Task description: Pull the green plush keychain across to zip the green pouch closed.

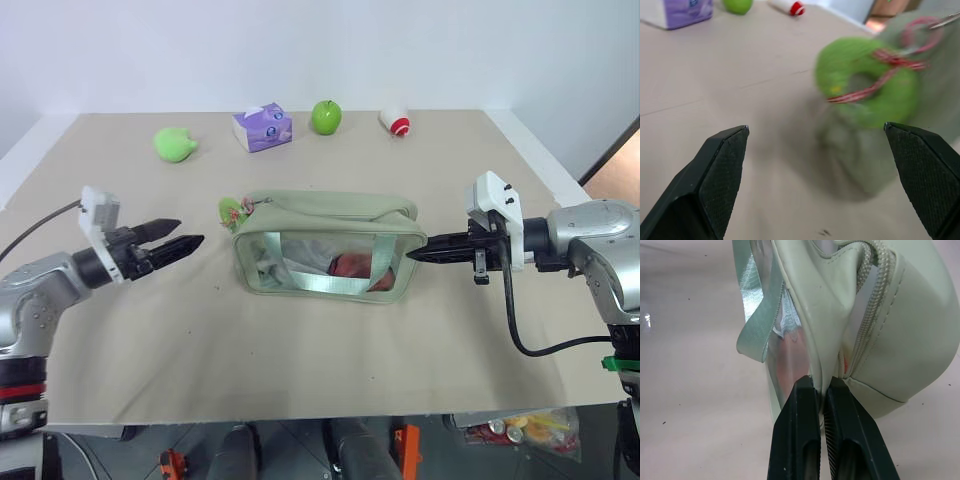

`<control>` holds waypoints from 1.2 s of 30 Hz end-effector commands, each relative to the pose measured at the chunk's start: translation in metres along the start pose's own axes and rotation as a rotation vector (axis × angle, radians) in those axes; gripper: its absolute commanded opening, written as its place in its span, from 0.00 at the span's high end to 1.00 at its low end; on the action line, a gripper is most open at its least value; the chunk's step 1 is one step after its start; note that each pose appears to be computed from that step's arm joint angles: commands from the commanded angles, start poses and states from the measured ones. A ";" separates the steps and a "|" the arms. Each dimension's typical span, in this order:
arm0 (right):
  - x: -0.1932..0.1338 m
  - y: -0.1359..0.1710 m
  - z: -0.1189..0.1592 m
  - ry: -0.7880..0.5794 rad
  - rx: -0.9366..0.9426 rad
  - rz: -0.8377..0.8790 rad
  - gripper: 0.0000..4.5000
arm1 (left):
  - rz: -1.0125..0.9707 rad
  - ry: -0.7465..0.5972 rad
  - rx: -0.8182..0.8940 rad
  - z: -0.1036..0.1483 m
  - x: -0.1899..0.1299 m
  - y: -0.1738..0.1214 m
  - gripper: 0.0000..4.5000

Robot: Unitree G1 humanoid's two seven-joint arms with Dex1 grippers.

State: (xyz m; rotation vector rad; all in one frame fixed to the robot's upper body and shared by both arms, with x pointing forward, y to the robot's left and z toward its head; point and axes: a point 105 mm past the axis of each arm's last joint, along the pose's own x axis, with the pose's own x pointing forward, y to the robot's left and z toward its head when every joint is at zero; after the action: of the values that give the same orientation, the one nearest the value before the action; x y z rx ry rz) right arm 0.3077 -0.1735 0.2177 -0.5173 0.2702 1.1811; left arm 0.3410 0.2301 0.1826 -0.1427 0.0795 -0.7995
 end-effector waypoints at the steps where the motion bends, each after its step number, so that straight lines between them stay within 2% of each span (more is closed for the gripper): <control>1: -0.003 0.004 0.015 -0.032 -0.061 0.004 1.00 | -0.040 -0.058 0.049 0.019 0.011 -0.004 0.00; 6: -0.004 0.006 0.014 -0.030 -0.057 -0.002 1.00 | -0.072 -0.080 0.026 0.024 0.022 -0.007 0.00; 14: -0.006 0.007 0.015 -0.037 -0.055 -0.013 1.00 | -0.078 -0.034 0.004 0.007 0.036 -0.005 0.00; 22: -0.005 0.008 0.017 -0.041 -0.057 -0.012 1.00 | -0.104 -0.036 -0.018 0.003 0.060 -0.010 0.00; 27: -0.004 0.009 0.017 -0.047 -0.055 -0.012 1.00 | -0.096 -0.039 -0.026 -0.001 0.070 -0.012 0.31; 30: -0.004 0.010 0.018 -0.049 -0.054 -0.012 1.00 | -0.082 -0.044 -0.032 -0.001 0.070 -0.010 0.56; 33: -0.004 0.010 0.017 -0.051 -0.053 -0.013 1.00 | -0.057 -0.029 -0.014 -0.003 0.071 -0.007 0.77; 36: -0.003 0.009 0.017 -0.052 -0.051 -0.011 1.00 | -0.042 -0.035 0.004 -0.001 0.070 -0.005 0.77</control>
State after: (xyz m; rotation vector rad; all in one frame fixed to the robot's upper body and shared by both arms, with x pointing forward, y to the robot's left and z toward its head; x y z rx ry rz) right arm 0.3008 -0.1668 0.2166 -0.5085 0.2575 1.1839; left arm 0.3836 0.1763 0.1676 -0.1880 0.0906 -0.8437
